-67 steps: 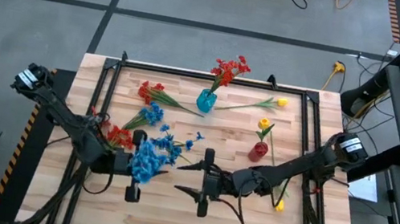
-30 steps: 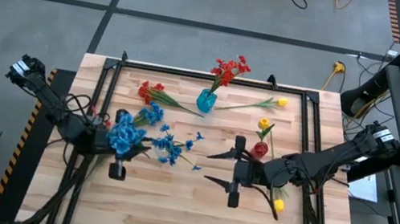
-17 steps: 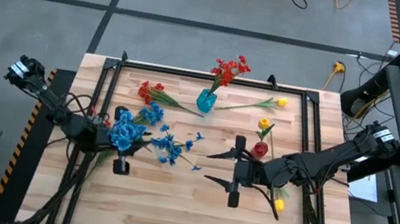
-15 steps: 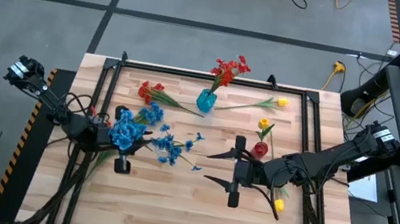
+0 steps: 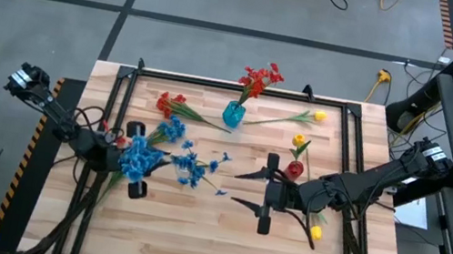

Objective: Sort flowers into vase by color
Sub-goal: Put the right blue flowers into the transparent vase

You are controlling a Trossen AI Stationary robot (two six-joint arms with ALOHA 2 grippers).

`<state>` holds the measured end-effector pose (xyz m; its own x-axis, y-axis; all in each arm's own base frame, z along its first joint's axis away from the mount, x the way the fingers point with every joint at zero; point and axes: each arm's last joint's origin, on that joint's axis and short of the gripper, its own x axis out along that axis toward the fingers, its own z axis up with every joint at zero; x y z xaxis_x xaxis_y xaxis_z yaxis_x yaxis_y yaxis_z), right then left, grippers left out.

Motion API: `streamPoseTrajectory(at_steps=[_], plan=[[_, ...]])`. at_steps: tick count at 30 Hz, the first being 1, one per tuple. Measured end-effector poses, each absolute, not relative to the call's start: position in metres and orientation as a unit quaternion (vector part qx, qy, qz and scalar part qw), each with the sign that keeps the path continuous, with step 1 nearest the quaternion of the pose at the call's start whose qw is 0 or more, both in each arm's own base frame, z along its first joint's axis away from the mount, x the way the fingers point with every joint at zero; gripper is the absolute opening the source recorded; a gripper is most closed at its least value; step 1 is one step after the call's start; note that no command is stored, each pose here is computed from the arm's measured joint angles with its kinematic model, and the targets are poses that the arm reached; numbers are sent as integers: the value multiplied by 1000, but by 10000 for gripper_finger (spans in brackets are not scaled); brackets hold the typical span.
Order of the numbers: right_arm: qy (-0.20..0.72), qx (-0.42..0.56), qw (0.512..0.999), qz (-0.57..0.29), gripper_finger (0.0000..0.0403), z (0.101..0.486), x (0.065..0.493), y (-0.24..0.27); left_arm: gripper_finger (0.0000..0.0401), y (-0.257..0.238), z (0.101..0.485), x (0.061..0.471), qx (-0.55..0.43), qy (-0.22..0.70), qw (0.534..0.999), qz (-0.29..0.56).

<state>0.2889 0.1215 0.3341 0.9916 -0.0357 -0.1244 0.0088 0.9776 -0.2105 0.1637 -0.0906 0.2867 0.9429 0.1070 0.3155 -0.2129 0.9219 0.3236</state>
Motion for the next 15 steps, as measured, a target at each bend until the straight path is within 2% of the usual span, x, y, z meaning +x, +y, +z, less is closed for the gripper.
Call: streamPoseTrajectory(at_steps=[15], plan=[[64, -105, 992, -13, 237, 334, 289, 121, 76, -76, 276, 163, 167, -181, 966, 82]])
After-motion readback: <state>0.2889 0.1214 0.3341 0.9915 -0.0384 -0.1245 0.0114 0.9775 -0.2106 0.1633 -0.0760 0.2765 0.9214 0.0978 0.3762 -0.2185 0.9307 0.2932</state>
